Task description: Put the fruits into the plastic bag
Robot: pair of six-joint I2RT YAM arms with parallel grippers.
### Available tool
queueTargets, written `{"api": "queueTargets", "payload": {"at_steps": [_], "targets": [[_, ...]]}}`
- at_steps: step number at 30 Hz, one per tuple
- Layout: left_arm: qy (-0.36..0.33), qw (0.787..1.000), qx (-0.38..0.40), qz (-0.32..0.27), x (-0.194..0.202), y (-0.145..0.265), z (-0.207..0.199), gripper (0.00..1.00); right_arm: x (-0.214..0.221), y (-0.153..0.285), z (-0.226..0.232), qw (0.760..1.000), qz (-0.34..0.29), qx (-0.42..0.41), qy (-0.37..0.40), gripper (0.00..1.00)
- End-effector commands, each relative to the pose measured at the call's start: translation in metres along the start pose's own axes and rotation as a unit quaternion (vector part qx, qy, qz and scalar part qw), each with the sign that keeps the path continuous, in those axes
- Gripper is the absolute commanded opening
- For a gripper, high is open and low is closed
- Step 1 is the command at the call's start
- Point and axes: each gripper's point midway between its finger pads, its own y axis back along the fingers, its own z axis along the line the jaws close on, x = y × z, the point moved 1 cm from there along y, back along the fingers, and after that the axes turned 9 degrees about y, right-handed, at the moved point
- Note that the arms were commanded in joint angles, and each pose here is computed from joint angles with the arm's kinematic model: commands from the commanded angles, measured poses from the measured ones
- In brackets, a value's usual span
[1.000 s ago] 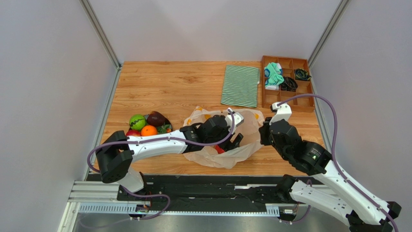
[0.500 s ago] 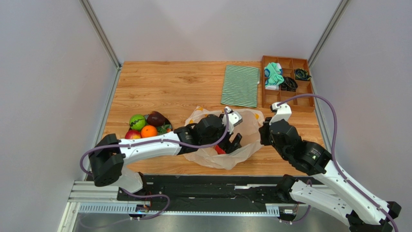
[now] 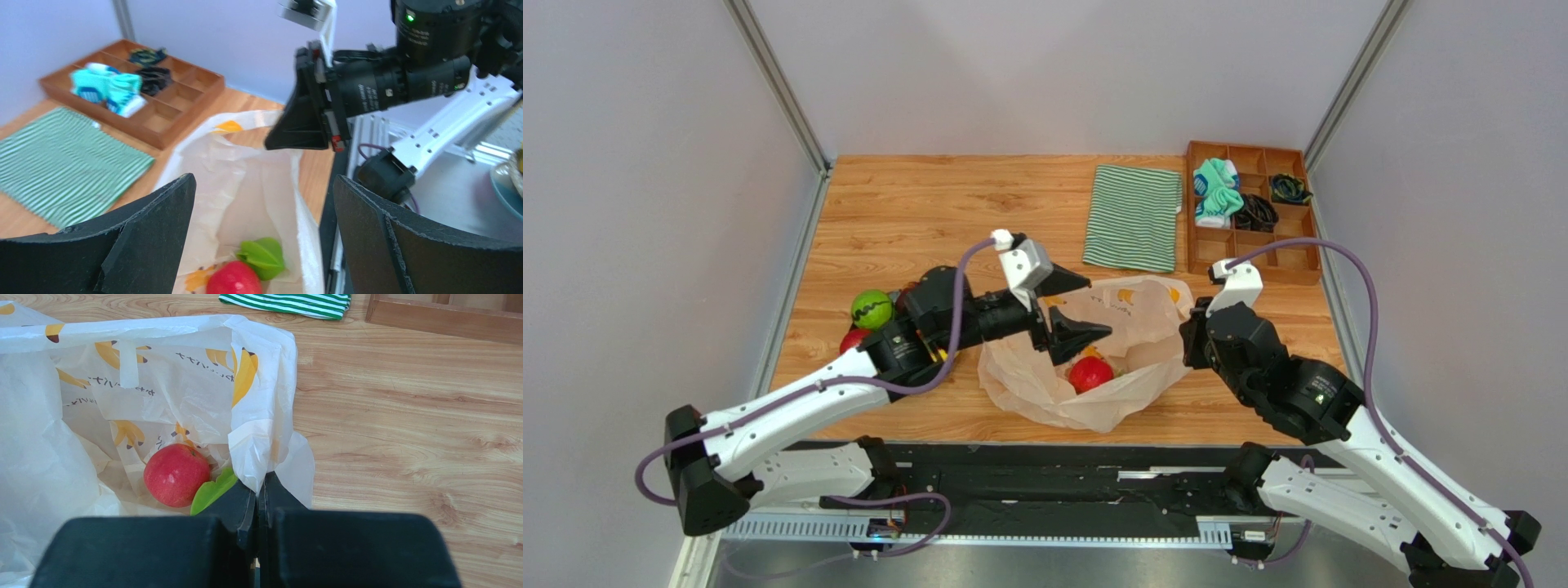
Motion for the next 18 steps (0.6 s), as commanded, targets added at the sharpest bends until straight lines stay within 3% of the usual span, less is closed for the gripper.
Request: {"api": "queueTargets", "payload": {"at_steps": [1, 6, 8, 9, 11, 12, 14, 18], "targets": [[0.000, 0.997, -0.057, -0.055, -0.023, 0.032, 0.029, 0.91, -0.006, 0.001, -0.002, 1.000, -0.014, 0.005, -0.013, 0.00], [0.028, 0.965, -0.237, -0.109, -0.038, 0.103, 0.087, 0.94, -0.006, 0.001, -0.002, 1.000, -0.013, 0.007, -0.012, 0.00], [0.050, 0.938, -0.320, -0.124, -0.038, 0.135, 0.114, 0.96, -0.006, 0.001, -0.003, 1.000, -0.012, 0.008, -0.011, 0.00], [0.063, 0.914, -0.380, -0.128, -0.032, 0.162, 0.133, 0.97, -0.008, 0.001, -0.002, 1.000, -0.014, 0.007, -0.012, 0.00], [0.098, 0.890, -0.426, -0.128, -0.014, 0.184, 0.150, 0.98, -0.007, 0.001, -0.001, 1.000, -0.013, 0.005, -0.013, 0.00], [0.114, 0.869, -0.464, -0.129, -0.005, 0.205, 0.162, 0.99, -0.008, 0.001, -0.001, 1.000, -0.015, 0.005, -0.013, 0.00], [0.153, 0.848, -0.493, -0.122, 0.022, 0.221, 0.175, 0.99, -0.007, 0.000, -0.001, 1.000, -0.013, 0.004, -0.012, 0.00], [0.228, 0.785, -0.562, -0.126, 0.064, 0.261, 0.197, 0.99, -0.006, 0.000, -0.001, 1.000, -0.011, 0.004, -0.009, 0.00]]}}
